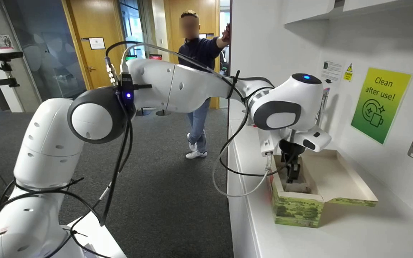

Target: Remove one tea bag from the open box and place it on the counter.

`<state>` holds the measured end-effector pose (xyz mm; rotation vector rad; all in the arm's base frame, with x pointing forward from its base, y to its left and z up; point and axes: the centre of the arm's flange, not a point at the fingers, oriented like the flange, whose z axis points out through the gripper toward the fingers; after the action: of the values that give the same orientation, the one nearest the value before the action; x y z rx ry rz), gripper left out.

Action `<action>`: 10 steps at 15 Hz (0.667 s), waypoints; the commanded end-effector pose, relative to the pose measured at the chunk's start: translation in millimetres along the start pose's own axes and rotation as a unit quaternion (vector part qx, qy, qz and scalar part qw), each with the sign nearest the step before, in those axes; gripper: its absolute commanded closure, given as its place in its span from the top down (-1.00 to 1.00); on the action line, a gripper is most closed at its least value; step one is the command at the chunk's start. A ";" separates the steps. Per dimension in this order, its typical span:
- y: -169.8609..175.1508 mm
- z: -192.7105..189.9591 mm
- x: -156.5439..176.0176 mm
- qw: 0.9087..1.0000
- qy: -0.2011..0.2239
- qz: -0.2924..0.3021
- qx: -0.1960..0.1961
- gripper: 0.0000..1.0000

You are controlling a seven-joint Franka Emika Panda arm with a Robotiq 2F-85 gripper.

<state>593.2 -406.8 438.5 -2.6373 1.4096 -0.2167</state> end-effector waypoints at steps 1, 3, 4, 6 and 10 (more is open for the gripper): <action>4.8 -8.2 22.9 1.000 0.012 0.021 -0.014 1.00; 7.4 -5.2 29.8 0.999 0.014 0.028 -0.017 1.00; 7.8 -3.0 33.1 0.999 0.014 0.029 -0.018 1.00; 5.1 3.3 38.4 0.999 0.014 0.031 -0.019 1.00; -1.8 15.7 45.0 0.999 0.013 0.030 -0.022 1.00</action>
<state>605.3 -434.4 420.3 -2.6328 1.4899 -0.2297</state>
